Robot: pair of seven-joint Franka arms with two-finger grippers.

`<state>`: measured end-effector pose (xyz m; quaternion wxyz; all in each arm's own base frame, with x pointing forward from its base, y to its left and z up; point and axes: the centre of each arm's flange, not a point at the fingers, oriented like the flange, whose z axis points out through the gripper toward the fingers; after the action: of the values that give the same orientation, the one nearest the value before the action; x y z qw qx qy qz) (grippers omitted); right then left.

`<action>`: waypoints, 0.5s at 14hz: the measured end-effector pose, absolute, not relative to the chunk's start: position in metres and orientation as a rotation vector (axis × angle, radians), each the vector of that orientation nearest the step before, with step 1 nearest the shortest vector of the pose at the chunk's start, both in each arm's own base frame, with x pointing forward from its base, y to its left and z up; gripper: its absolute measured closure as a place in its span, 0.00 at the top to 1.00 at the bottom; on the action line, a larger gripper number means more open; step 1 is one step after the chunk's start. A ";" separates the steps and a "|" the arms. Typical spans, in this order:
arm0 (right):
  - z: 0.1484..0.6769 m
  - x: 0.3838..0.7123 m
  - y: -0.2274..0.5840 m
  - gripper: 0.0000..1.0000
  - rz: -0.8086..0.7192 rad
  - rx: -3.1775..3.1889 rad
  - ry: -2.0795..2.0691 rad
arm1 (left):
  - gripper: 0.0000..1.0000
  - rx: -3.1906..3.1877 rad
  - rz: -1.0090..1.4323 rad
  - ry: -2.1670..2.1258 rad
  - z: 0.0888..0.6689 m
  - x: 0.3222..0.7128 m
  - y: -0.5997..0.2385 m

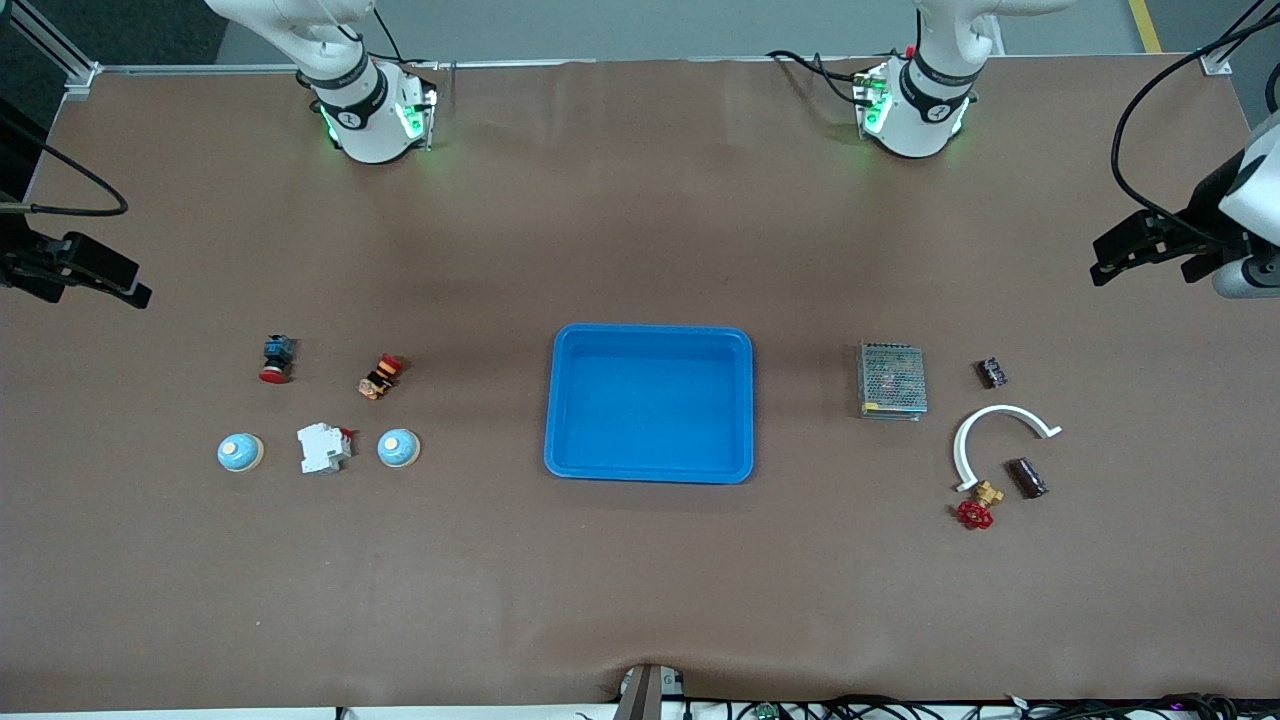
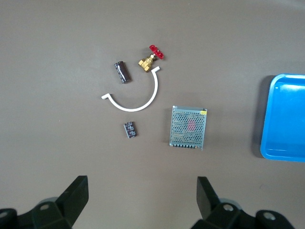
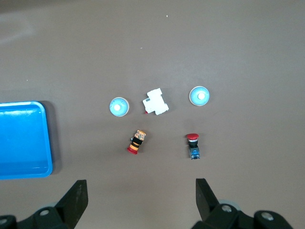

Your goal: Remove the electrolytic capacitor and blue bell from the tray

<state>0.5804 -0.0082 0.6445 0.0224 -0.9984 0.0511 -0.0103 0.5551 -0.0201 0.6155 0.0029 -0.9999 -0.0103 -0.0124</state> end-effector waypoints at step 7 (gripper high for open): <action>0.645 0.581 -0.008 1.00 -0.035 -3.092 0.157 | 1.00 -3.135 -0.031 -0.009 0.613 0.557 -0.029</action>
<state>0.5806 -0.0078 0.6447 0.0226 -0.9984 0.0508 -0.0113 0.5571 -0.0290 0.6125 0.0031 -0.9999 -0.0027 -0.0100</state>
